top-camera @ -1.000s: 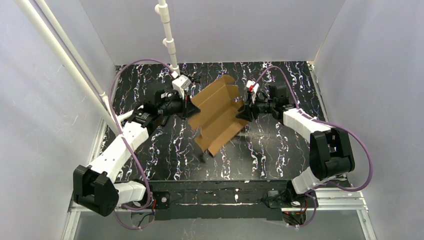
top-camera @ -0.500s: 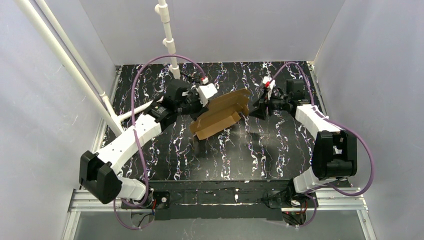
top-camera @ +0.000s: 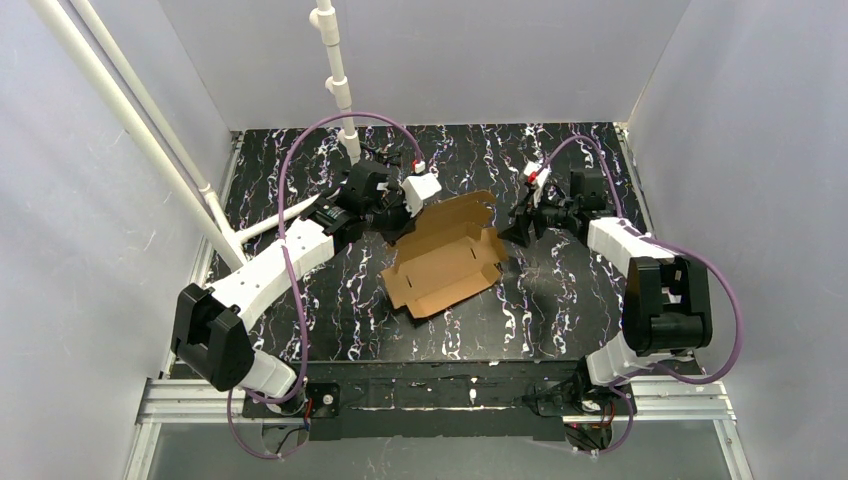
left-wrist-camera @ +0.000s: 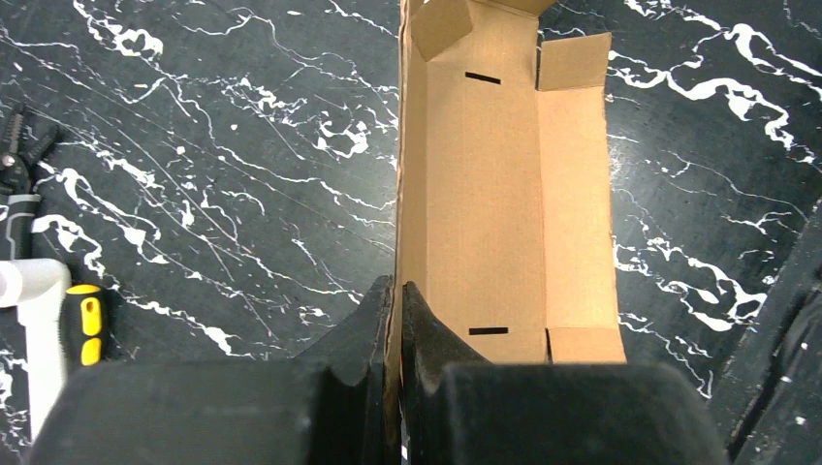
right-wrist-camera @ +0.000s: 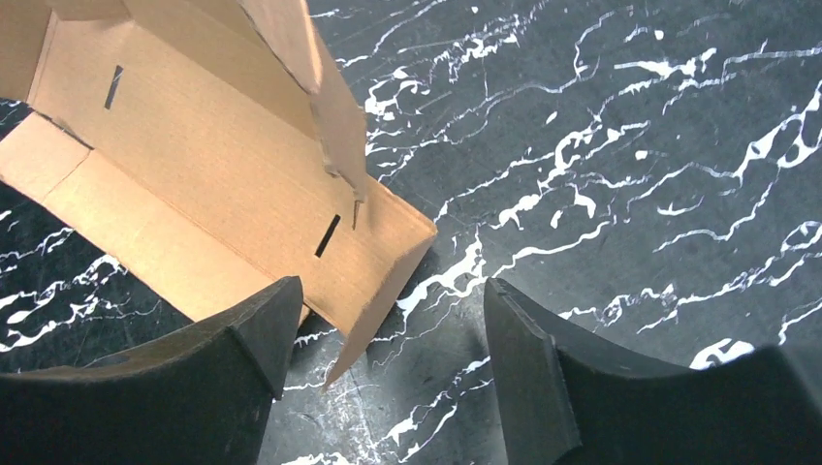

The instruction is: Fold the paper box

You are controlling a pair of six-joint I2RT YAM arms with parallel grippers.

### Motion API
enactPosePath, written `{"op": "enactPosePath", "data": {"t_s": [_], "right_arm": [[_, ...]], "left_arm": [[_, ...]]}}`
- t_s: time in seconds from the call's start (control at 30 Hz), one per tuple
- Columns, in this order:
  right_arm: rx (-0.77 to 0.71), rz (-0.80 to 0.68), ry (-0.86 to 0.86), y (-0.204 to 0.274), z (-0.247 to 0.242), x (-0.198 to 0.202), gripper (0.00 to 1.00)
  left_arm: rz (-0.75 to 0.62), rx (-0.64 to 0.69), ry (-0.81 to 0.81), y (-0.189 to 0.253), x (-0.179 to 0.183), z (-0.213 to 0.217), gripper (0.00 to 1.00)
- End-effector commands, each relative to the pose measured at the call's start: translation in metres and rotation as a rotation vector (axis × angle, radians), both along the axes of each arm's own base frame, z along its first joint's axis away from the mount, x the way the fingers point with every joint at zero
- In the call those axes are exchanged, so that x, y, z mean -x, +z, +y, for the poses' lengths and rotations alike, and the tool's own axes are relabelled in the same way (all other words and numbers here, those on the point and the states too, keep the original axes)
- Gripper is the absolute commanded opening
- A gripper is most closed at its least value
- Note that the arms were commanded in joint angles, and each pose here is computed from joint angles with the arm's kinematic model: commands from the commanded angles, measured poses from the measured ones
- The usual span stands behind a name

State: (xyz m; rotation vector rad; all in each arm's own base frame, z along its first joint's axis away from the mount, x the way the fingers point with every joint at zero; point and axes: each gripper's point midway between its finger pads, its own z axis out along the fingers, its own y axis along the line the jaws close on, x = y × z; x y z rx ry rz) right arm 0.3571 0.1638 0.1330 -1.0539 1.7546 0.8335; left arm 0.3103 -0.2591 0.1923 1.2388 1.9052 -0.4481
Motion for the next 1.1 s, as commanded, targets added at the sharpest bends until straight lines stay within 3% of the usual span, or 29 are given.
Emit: {"op": "enactPosePath", "data": {"t_s": [0.0,0.2,0.6,0.7,0.87,1.07], "right_arm": [[-0.009,-0.051,-0.05,-0.001,-0.002,-0.016,0.79],[0.034,0.157,-0.042,-0.021,-0.005,-0.01,0.79],[0.059,0.223,-0.111,-0.048,0.011,-0.014,0.72],[0.088,0.231,-0.135,-0.054,0.015,-0.019,0.58],[0.094,0.216,-0.175,-0.053,0.014,-0.026,0.24],[-0.014,0.065,-0.186,-0.014,0.021,-0.027,0.04]], "left_arm": [[0.051,0.048,-0.003,0.011,0.01,-0.006,0.0],[0.016,0.027,0.077,0.007,0.001,0.004,0.0],[0.018,0.061,0.073,0.015,0.001,0.0,0.0],[0.018,0.067,0.073,0.017,0.003,0.0,0.0],[0.009,0.081,0.06,0.024,0.006,-0.001,0.0],[0.016,0.091,0.069,0.033,0.008,0.001,0.0]]}}
